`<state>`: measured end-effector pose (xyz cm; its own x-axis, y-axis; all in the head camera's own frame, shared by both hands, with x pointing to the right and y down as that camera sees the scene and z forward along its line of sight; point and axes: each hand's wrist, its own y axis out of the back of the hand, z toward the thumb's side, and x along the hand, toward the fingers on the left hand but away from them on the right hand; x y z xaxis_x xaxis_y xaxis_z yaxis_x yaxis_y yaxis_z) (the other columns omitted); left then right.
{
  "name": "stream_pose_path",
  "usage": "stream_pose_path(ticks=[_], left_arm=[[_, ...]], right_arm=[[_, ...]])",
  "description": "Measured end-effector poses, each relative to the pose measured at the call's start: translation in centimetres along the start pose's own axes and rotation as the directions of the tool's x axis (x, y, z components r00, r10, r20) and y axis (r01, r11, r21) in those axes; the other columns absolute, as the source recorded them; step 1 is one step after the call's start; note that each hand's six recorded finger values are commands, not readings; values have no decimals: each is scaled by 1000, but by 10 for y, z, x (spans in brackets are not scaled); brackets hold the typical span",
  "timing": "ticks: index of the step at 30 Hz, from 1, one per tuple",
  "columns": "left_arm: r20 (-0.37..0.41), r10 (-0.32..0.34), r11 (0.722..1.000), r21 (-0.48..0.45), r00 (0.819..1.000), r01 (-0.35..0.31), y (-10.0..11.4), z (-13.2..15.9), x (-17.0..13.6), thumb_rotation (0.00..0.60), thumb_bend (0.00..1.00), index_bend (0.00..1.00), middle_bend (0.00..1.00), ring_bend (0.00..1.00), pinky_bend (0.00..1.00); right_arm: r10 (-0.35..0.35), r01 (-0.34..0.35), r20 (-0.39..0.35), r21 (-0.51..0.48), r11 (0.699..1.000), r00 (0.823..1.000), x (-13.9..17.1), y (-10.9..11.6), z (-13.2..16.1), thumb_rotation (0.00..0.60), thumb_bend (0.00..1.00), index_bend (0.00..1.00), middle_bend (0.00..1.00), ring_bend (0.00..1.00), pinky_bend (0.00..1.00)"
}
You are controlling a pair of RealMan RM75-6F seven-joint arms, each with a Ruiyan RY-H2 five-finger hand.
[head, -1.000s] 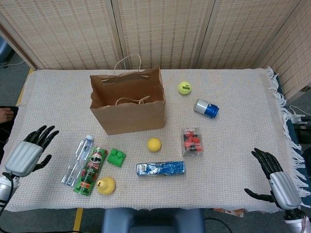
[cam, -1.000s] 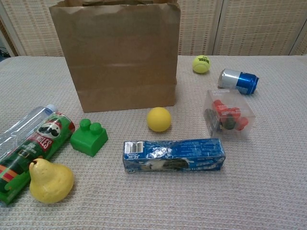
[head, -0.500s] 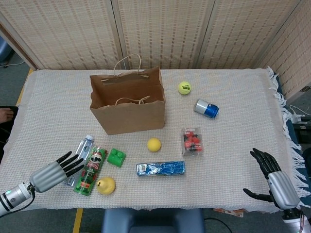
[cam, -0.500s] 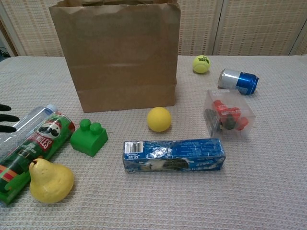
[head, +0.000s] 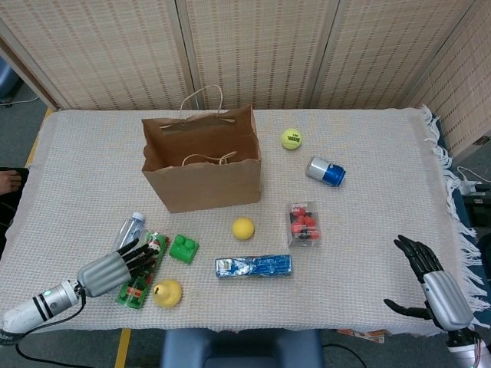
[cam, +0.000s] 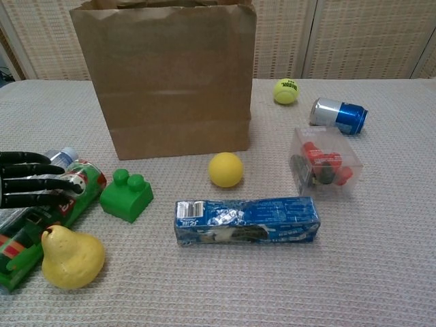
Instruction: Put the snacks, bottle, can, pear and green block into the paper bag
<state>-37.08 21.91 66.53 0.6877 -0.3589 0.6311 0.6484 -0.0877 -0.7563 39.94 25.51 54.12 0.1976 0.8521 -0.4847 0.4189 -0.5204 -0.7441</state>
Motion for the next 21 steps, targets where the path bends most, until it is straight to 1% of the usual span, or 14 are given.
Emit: stream_pose_path(ticks=[3,7,9,15,18,21], left_arm=[[-23,-5,1000,-7,1000,5,-1,-10,1,600,393,0,0,0,115],[-43,17,1000,-4,999,-17,5,-21,-3,600,393,0,0,0,115],[-58,14,1000,9,998,-13,4,-29,-7,600,392,0,0,0,115],[-101,-33,998,56,994,39,-11,-49,-12,600,392,0,0,0,114],[-108,-63,993,89,992,72,-19,-57,-16,600,393,0,0,0,113],[-105,-88,990,105,991,99,-28,-58,-19,600,394,0,0,0,111]], right_arm=[[2,-2,4,-3,1000,1000,0,0,-1,600,0,0,0,0,0],[2,-2,7,-6,1000,1000,-1,1,-1,600,0,0,0,0,0],[5,-5,6,-4,1000,1000,0,0,-1,600,0,0,0,0,0],[4,-4,6,-3,1000,1000,0,0,0,600,0,0,0,0,0],[6,-6,7,-3,1000,1000,0,-1,0,600,0,0,0,0,0],[8,-8,8,-3,1000,1000,-1,-1,0,600,0,0,0,0,0]])
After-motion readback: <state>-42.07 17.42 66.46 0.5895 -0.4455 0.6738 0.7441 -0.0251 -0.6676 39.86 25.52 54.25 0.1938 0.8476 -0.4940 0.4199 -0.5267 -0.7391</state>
